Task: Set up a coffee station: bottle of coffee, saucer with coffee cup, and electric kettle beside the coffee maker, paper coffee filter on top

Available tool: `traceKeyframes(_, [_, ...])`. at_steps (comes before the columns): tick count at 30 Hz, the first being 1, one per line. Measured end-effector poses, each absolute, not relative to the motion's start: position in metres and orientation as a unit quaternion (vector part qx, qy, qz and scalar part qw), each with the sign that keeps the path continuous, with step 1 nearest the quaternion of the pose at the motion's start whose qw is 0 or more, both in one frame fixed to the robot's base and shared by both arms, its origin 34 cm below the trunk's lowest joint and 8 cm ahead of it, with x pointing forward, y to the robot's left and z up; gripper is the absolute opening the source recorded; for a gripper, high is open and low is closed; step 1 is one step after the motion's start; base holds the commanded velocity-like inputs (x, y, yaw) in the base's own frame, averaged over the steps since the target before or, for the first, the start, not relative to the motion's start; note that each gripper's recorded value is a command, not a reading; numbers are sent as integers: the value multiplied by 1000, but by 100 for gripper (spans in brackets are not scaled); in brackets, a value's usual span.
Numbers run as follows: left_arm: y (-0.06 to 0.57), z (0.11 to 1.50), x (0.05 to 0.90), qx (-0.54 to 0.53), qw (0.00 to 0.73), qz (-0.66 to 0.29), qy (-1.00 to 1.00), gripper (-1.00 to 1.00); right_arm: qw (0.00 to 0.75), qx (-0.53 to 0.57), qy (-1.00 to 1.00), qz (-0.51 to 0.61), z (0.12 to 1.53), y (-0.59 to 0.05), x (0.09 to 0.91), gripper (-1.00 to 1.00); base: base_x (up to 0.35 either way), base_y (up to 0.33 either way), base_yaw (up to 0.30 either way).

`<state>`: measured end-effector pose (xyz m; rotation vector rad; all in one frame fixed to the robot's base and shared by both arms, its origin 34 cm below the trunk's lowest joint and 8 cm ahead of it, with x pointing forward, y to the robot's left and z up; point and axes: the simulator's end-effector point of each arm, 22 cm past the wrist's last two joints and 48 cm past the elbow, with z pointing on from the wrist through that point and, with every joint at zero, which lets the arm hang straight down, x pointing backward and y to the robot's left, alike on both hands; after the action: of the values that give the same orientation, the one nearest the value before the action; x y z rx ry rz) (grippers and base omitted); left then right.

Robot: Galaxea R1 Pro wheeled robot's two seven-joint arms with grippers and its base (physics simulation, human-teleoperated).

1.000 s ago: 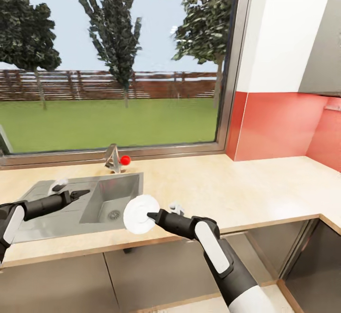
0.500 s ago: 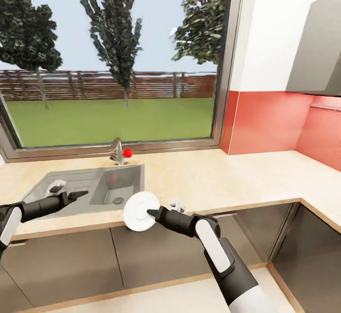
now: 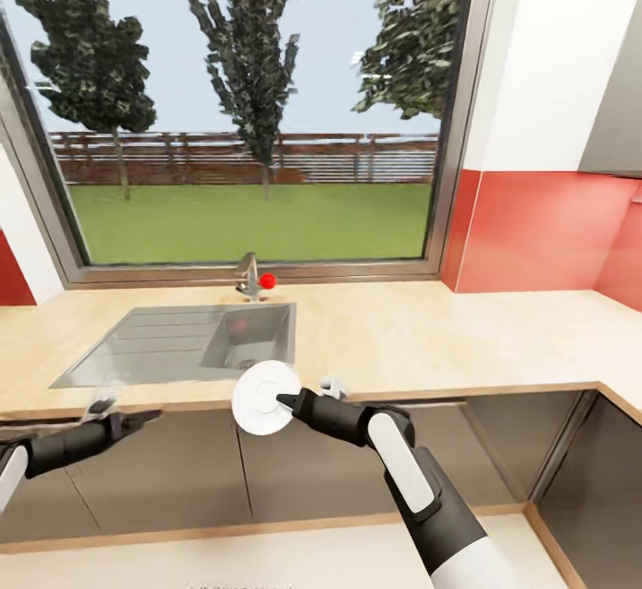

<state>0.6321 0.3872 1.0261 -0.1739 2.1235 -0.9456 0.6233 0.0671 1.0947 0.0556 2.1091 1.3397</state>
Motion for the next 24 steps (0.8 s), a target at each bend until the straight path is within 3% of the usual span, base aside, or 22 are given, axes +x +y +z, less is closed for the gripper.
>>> traceKeyframes(6, [399,922,530,-70,358,-338,868,100,315,21,801,509,1094,67,623,-100,0,0,268])
traceKeyframes(10, [414,837,440,-116,287,-303,901,100,316,22,801,509,1094,67,624,-100,0,0,269])
traceKeyframes(12, [439,762,356,-135,214,-223,941,100,316,21,800,509,1095,67,624,-100,0,0,269])
traceKeyframes(14, [448,733,319,-122,184,-179,959,100,316,21,801,509,1095,67,623,-100,0,0,269])
traceKeyframes(24, [467,663,243,-102,104,60,988,100,323,12,798,508,1102,69,622,-100,0,0,270])
